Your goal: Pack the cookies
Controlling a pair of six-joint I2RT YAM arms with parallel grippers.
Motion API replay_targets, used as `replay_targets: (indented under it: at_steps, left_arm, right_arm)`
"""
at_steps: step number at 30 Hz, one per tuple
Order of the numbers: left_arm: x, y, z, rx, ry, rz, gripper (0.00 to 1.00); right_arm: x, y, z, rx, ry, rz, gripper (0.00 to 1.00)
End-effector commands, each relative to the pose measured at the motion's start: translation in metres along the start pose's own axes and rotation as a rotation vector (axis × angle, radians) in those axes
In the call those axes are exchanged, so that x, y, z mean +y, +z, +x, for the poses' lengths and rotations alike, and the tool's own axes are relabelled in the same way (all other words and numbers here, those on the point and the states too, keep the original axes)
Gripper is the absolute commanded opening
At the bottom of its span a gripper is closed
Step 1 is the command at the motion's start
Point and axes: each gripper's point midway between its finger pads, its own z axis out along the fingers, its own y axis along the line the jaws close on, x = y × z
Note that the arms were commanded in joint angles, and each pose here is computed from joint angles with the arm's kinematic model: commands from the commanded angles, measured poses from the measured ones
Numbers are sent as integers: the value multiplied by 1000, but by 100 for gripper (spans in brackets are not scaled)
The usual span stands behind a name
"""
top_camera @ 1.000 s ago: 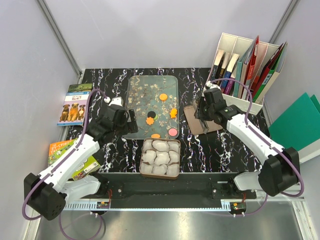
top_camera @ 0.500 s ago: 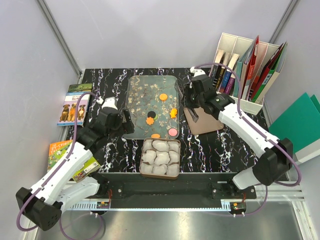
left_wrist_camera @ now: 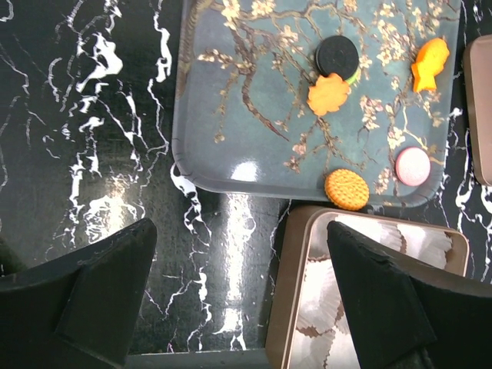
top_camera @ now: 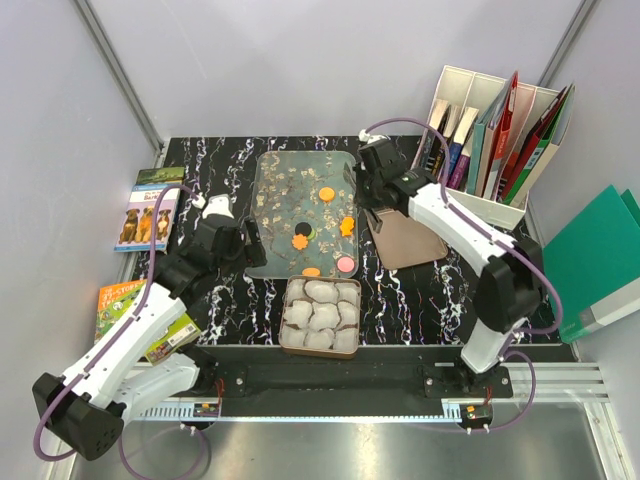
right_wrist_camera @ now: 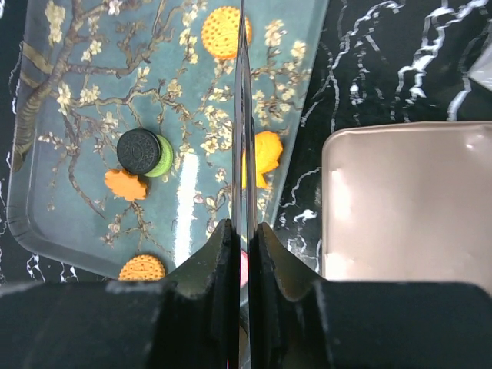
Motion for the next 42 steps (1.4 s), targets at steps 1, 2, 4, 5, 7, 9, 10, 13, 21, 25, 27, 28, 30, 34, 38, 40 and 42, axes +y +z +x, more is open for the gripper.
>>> replay_targets:
  at_steps: [1, 2, 4, 5, 7, 9, 10, 13, 21, 25, 27, 28, 30, 34, 38, 40, 42]
  left_arm:
    - [-4, -5, -23, -94, -24, 6, 95]
    - [-4, -5, -23, -94, -23, 6, 95]
    - [-4, -5, -23, -94, -17, 11, 95]
    - [-5, -5, -23, -93, -11, 13, 95]
    - [-5, -5, -22, -88, -8, 12, 96]
    - [-4, -4, -21, -86, -6, 13, 95]
    - [-4, -4, -19, -83, -5, 12, 95]
    - [-3, -2, -17, -75, -5, 10, 95]
    - [-2, 2, -11, -56, -1, 1, 95]
    - [-3, 4, -10, -49, -2, 0, 95]
    - [-3, 4, -10, -45, 0, 1, 95]
    - [-3, 4, -10, -47, -1, 1, 95]
    - [-2, 4, -8, -43, 1, -2, 95]
    - [-1, 5, -8, -42, 2, -8, 95]
    - [0, 6, -6, -35, 3, -12, 95]
    - [0, 5, -7, -37, 1, -12, 95]
    - [0, 6, -6, -35, 3, -13, 95]
  right_arm:
    - [22, 10, -12, 11, -17, -80, 21]
    - [26, 11, -16, 6, -16, -92, 23]
    - [31, 22, -11, 35, -18, -100, 26]
    - [33, 22, -15, 31, -21, -106, 29]
    - [36, 32, -8, 56, -35, -99, 33]
    - [37, 39, -6, 69, -50, -96, 37]
    - [38, 41, -3, 80, -55, -91, 39]
    - [36, 47, 3, 100, -71, -73, 46]
    - [30, 60, 17, 138, -94, -30, 48]
    - [26, 68, 22, 156, -106, -6, 49]
    - [27, 72, 22, 163, -111, -1, 53]
    - [27, 73, 24, 169, -112, -1, 55]
    - [25, 76, 25, 173, -114, 9, 62]
    - [26, 79, 26, 177, -116, 13, 63]
    - [28, 84, 28, 186, -113, 2, 63]
    - [31, 85, 27, 185, -111, -10, 63]
    - [33, 88, 28, 190, -109, -15, 63]
